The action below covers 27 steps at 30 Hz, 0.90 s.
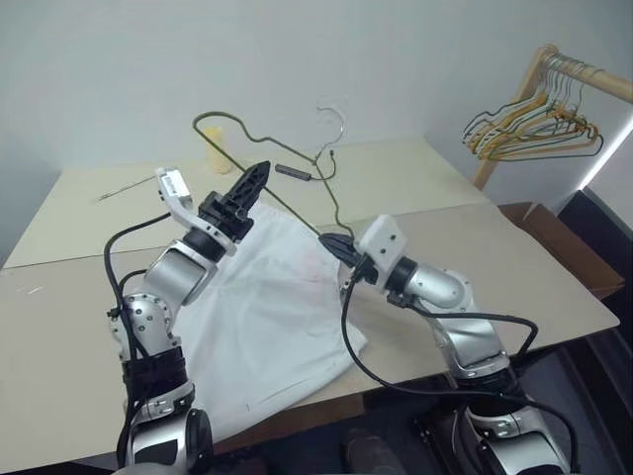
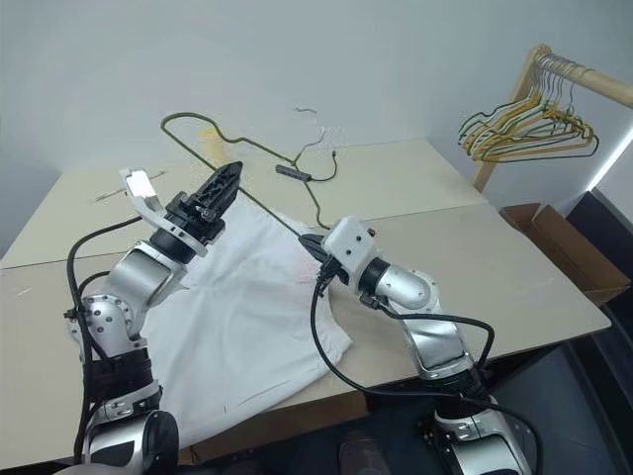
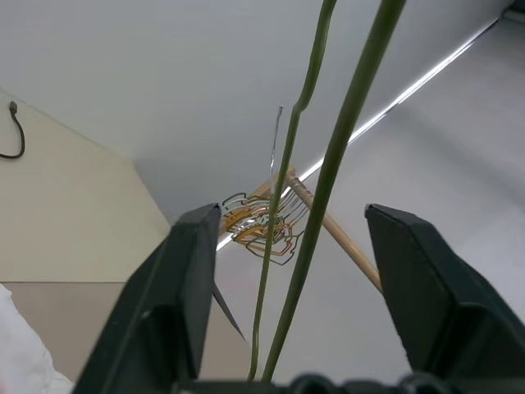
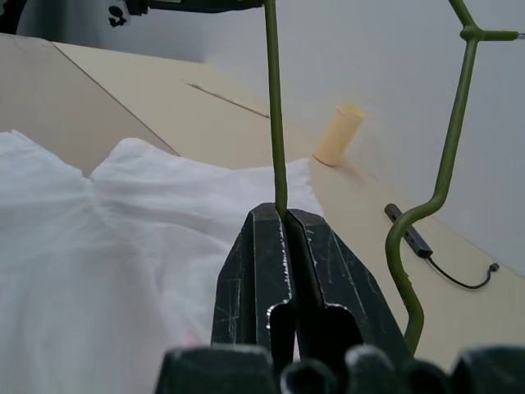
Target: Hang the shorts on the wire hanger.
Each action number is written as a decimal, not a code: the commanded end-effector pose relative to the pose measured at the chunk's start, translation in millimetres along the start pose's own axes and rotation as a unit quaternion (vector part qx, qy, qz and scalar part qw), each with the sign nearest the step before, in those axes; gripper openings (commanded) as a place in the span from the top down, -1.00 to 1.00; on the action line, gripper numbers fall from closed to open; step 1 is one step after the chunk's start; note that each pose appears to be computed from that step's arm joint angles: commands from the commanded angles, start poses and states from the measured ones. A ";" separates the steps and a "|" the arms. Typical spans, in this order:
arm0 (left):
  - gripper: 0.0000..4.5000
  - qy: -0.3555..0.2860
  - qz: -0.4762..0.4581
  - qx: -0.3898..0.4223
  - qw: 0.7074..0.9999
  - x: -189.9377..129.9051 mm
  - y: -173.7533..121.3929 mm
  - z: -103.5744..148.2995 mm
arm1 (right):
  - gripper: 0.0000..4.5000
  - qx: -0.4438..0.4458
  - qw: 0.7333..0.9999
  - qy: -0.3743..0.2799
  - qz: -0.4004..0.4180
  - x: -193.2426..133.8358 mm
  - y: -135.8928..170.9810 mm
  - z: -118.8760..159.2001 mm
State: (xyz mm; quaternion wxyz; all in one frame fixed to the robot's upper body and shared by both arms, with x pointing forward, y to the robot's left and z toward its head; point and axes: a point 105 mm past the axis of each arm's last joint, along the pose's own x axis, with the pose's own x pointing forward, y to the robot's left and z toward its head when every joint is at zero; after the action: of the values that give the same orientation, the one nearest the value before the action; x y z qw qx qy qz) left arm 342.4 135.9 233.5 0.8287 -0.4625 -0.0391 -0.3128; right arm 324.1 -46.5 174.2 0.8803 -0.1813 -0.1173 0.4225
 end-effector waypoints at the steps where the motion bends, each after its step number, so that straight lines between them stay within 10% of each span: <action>1: 0.25 -0.019 -0.020 0.017 0.999 3.3 -13.8 6.9 | 1.00 -0.030 0.999 -0.035 -0.006 -1.2 -3.5 20.2; 6: 0.95 -0.018 -0.003 0.029 0.999 3.6 -7.9 3.9 | 1.00 -0.025 0.999 -0.036 -0.011 -0.2 -5.4 20.8; 11: 0.98 -0.005 -0.008 0.085 0.996 4.5 -12.1 -3.3 | 1.00 -0.043 0.999 -0.028 -0.006 0.3 -4.0 20.3; 22: 1.00 0.006 -0.005 0.243 0.970 8.2 -2.0 3.5 | -0.59 -0.057 0.997 -0.046 0.026 -8.1 -0.7 26.2; 27: 1.00 0.014 -0.072 0.260 0.963 -0.9 -13.2 25.9 | -0.67 0.096 0.985 -0.019 0.142 -33.7 -1.3 30.1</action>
State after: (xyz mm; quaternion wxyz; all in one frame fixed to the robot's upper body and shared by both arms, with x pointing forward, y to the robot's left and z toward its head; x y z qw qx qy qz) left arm 349.2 149.4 227.8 0.9167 -0.2281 -0.0873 -0.3163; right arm 301.9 -62.0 183.5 0.8381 -0.1413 -0.0731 0.5217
